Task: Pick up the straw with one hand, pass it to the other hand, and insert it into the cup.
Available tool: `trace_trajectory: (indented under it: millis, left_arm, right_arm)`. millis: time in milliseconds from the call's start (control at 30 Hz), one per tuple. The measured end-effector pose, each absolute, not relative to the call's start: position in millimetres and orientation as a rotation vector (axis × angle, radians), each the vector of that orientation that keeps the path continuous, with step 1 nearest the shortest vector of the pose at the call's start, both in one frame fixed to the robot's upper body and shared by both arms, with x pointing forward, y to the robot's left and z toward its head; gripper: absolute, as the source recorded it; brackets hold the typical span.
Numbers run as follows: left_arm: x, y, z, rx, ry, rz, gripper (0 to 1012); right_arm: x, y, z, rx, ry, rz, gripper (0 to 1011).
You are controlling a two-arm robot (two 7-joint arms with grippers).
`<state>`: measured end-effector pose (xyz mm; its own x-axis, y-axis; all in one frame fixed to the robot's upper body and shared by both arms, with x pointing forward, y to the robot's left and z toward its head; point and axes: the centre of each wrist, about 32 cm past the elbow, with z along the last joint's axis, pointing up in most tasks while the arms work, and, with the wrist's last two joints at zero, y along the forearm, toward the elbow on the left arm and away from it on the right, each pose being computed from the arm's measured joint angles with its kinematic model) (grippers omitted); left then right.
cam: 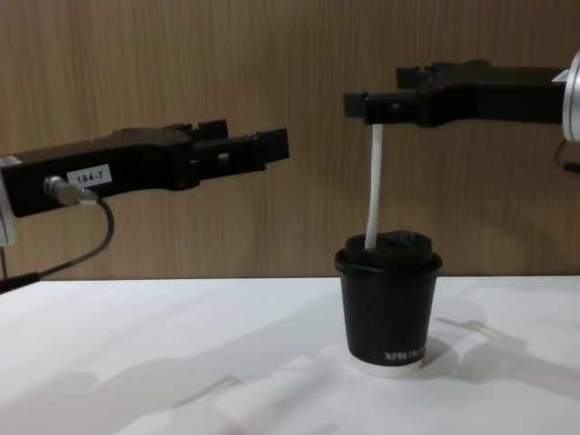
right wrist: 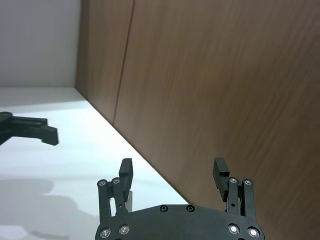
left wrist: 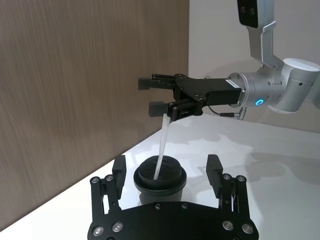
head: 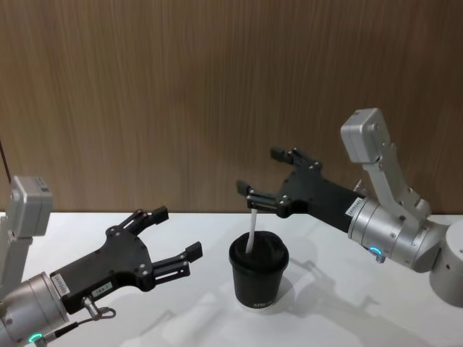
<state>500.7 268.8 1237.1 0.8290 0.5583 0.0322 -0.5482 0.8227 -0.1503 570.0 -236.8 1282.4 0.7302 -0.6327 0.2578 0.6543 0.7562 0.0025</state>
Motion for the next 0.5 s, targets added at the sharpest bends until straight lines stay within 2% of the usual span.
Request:
trace_trajectory:
  millis: [500]
  left_arm:
    - [517.5,254.0,1242.9,-0.165,-0.157,0.607,1000]
  right_arm:
    - [558.8,-235.2,1278.9,-0.090,-0.220,-0.917,1001]
